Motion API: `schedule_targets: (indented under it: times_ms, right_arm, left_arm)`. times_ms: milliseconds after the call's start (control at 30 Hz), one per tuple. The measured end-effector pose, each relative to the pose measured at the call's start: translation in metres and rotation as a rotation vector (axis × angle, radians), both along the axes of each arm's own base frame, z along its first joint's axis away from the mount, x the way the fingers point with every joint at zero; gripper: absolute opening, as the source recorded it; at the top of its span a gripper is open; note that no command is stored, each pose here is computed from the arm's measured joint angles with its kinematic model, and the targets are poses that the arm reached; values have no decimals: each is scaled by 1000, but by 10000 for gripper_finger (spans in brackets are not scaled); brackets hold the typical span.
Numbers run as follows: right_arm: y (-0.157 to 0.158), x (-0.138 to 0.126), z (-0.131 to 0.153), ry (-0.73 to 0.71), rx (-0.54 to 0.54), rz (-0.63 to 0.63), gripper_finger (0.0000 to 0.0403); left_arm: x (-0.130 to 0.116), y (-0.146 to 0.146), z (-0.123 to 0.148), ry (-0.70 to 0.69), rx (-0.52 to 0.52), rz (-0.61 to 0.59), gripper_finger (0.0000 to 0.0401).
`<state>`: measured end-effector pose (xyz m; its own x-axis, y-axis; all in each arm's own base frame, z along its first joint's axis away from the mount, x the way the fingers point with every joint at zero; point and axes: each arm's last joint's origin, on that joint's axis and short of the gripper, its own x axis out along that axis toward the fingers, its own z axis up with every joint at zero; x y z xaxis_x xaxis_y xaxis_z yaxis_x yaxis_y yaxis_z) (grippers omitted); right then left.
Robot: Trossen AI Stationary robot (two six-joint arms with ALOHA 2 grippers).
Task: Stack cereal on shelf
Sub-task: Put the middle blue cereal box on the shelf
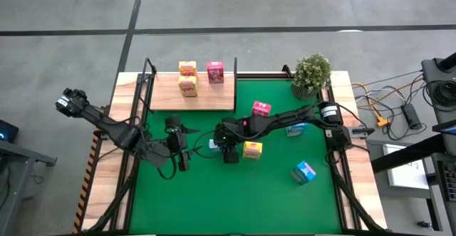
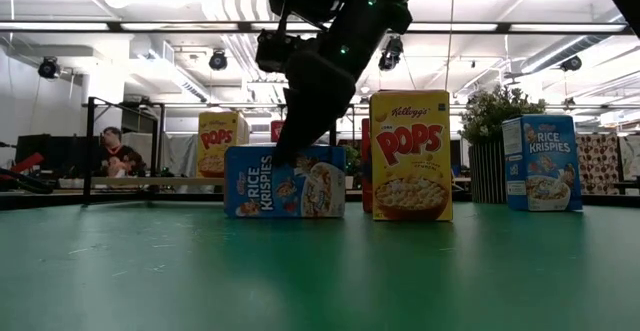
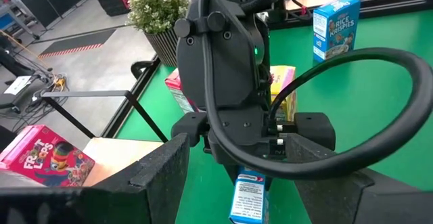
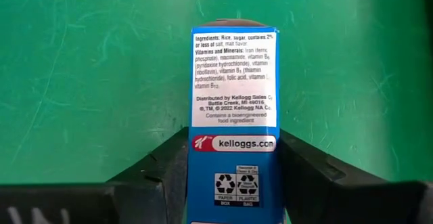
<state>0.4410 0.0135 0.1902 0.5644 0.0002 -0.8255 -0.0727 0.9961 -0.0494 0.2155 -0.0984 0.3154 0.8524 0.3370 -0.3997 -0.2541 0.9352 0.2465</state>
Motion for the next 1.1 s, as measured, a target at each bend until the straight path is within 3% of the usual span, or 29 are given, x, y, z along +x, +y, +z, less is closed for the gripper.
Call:
schedule_targets:
  times_ms: [200, 367, 667, 900, 1100]
  right_arm:
    - [0, -3, 9, -10, -14, 21, 155]
    - [2, -14, 42, -87, -36, 58, 147]
    - [10, -67, 100, -235, -38, 91, 146]
    - [15, -115, 110, -618, -34, 110, 146]
    - [13, -143, 91, -942, -93, 137, 146]
  left_arm:
    - [0, 0, 0, 2, 12, -6, 229]
    - [1, -1, 1, 0, 34, -20, 229]
    - [0, -5, 12, -53, 71, -100, 229]
    - [6, -10, 20, -146, 110, -216, 229]
    - [9, -12, 21, -275, 122, -243, 229]
